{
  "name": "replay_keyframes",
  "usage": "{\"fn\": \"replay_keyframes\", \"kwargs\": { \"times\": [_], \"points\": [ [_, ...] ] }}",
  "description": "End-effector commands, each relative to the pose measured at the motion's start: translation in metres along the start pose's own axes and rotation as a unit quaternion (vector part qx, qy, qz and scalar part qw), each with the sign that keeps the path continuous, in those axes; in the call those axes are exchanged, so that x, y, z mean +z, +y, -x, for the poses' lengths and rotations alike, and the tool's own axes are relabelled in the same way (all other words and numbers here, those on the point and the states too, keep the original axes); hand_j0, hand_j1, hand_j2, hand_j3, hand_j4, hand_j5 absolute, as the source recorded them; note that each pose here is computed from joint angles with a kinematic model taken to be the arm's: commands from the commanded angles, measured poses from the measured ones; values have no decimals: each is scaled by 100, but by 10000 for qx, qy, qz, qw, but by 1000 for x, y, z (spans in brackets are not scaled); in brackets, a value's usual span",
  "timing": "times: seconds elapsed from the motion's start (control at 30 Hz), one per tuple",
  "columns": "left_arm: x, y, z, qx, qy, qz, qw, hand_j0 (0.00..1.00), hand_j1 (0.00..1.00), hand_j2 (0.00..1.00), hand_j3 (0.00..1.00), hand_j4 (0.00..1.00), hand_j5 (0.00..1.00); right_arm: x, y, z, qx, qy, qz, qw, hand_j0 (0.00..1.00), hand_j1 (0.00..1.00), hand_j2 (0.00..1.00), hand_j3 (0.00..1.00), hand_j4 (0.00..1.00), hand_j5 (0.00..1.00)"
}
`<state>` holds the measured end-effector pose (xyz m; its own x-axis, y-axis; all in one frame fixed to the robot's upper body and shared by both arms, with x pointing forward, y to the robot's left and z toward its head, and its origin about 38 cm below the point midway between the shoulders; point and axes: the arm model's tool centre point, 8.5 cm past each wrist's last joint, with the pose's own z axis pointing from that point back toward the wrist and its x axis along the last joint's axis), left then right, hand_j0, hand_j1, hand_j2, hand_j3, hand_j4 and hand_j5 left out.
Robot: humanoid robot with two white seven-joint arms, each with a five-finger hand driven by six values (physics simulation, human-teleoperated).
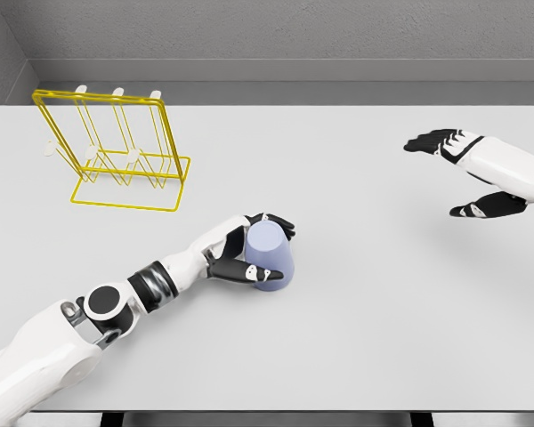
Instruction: Place the cup on the cup holder with both arms
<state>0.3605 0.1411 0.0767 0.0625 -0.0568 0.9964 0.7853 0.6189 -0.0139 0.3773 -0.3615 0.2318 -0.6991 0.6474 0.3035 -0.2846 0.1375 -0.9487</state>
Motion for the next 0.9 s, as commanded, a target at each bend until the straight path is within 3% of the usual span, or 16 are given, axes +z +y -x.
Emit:
{"fn": "replay_keyframes", "kwargs": {
  "times": [0.0, 0.37, 0.7, 0.87],
  "points": [
    [0, 0, -1, -8, -16, -10, 10000, 58, 58, 58, 58, 58, 58, 4, -5, 0, -2, 26, 86, 10000, 100, 100, 100, 100, 100, 100],
    [2, 7, -30, -122, -388, -70, 9991, 60, 60, 60, 60, 60, 60, 5, -5, -11, 89, -86, -13, 9999, 100, 100, 100, 100, 100, 100],
    [25, 27, -61, -458, -590, -191, 9970, 61, 61, 61, 61, 61, 61, 9, -4, -7, 58, -5, 7, 10000, 100, 100, 100, 100, 100, 100],
    [40, 39, -82, -627, -711, -290, 9951, 61, 61, 61, 61, 61, 61, 6, -7, -14, 126, -107, 13, 9999, 100, 100, 100, 100, 100, 100]
  ]
}}
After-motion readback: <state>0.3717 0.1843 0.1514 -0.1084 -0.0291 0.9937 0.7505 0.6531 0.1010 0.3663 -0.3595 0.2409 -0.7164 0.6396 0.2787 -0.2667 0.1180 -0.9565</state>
